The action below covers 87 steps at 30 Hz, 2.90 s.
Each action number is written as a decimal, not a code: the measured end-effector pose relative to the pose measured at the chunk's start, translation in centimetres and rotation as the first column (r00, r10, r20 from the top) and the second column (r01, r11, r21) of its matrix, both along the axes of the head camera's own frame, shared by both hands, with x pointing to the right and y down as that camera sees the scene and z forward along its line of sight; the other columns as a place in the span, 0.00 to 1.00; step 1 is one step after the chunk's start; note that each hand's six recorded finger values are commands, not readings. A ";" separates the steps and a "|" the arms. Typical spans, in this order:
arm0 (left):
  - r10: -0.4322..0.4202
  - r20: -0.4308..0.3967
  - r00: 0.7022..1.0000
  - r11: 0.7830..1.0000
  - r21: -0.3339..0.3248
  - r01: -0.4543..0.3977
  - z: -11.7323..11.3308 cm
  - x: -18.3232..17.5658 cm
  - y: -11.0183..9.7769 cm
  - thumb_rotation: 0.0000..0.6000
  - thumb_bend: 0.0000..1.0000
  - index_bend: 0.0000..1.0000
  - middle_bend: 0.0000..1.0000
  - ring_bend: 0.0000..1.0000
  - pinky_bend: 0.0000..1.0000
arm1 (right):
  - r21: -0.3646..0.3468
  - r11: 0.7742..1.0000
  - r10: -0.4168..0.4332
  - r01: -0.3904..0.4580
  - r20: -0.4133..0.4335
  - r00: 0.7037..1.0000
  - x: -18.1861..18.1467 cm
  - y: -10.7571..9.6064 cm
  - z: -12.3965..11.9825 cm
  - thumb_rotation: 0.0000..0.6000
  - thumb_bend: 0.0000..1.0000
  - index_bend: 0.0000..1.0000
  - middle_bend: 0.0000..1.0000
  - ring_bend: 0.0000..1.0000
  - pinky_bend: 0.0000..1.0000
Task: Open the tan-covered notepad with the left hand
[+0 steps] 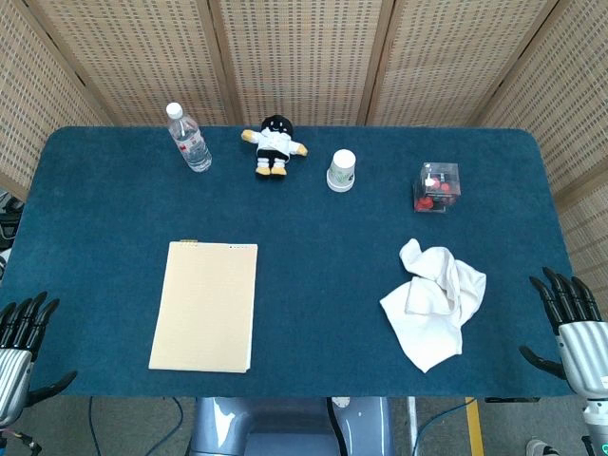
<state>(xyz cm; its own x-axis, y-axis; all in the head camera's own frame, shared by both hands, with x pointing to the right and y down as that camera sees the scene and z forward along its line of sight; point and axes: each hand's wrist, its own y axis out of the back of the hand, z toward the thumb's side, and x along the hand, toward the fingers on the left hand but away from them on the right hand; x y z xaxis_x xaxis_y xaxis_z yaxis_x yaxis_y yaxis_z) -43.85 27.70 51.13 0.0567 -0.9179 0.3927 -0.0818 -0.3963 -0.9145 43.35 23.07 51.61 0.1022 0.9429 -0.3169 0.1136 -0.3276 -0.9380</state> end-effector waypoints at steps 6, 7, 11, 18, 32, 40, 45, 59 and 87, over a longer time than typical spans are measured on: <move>0.008 -0.005 1.000 1.000 0.003 -0.008 -0.1 0.1 0.0 1.00 0.00 0.00 0.00 0.00 0.00 | -0.005 1.000 -0.004 0.004 0.005 1.000 0.0 0.0 0.0 1.00 0.00 0.00 0.00 0.00 0.00; 0.015 -0.006 1.000 1.000 0.000 -0.015 0.0 0.2 0.1 1.00 0.00 0.00 0.00 0.00 0.00 | -0.005 1.000 -0.003 0.003 0.006 1.000 -0.1 0.0 0.0 1.00 0.00 0.00 0.00 0.00 0.00; 0.048 -0.008 0.999 0.999 -0.014 -0.048 0.7 0.8 0.2 1.00 0.07 0.00 0.00 0.00 0.00 | -0.006 1.000 -0.002 0.002 0.009 1.000 -0.1 0.0 0.0 1.00 0.00 0.00 0.00 0.00 0.00; 0.177 -0.017 0.984 0.979 -0.094 -0.178 5.1 2.9 0.6 1.00 0.16 0.00 0.00 0.00 0.00 | -0.002 1.000 -0.002 0.002 0.015 1.000 -0.1 0.0 0.0 1.00 0.00 0.00 0.00 0.00 0.00; 0.398 -0.060 0.916 0.896 -0.187 -0.402 12.8 8.4 3.2 1.00 0.27 0.00 0.00 0.00 0.00 | -0.009 1.000 -0.004 0.005 0.031 1.000 0.0 -0.1 0.1 1.00 0.00 0.00 0.00 0.00 0.00; 0.409 -0.052 0.911 0.883 -0.228 -0.410 15.3 9.3 3.7 1.00 0.27 0.00 0.00 0.00 0.00 | -0.011 1.000 -0.003 0.004 0.035 0.999 0.1 -0.1 0.1 1.00 0.00 0.00 0.00 0.00 0.00; 0.403 -0.038 0.914 0.889 -0.219 -0.401 15.7 9.2 3.3 1.00 0.27 0.00 0.00 0.00 0.00 | -0.011 1.000 0.003 -0.002 0.035 0.999 0.2 -0.2 0.1 1.00 0.00 0.00 0.00 0.00 0.00; 0.379 -0.033 0.925 0.895 -0.240 -0.375 16.4 8.6 3.1 1.00 0.27 0.00 0.00 0.00 0.00 | -0.012 1.000 0.002 -0.001 0.031 1.000 0.2 -0.2 0.2 1.00 0.00 0.00 0.00 0.00 0.00; 0.337 -0.022 0.941 0.911 -0.243 -0.332 16.8 8.0 1.7 1.00 0.33 0.00 0.00 0.00 0.00 | -0.024 1.000 -0.006 0.007 0.025 1.000 0.0 0.0 0.6 1.00 0.00 0.00 0.00 0.00 0.00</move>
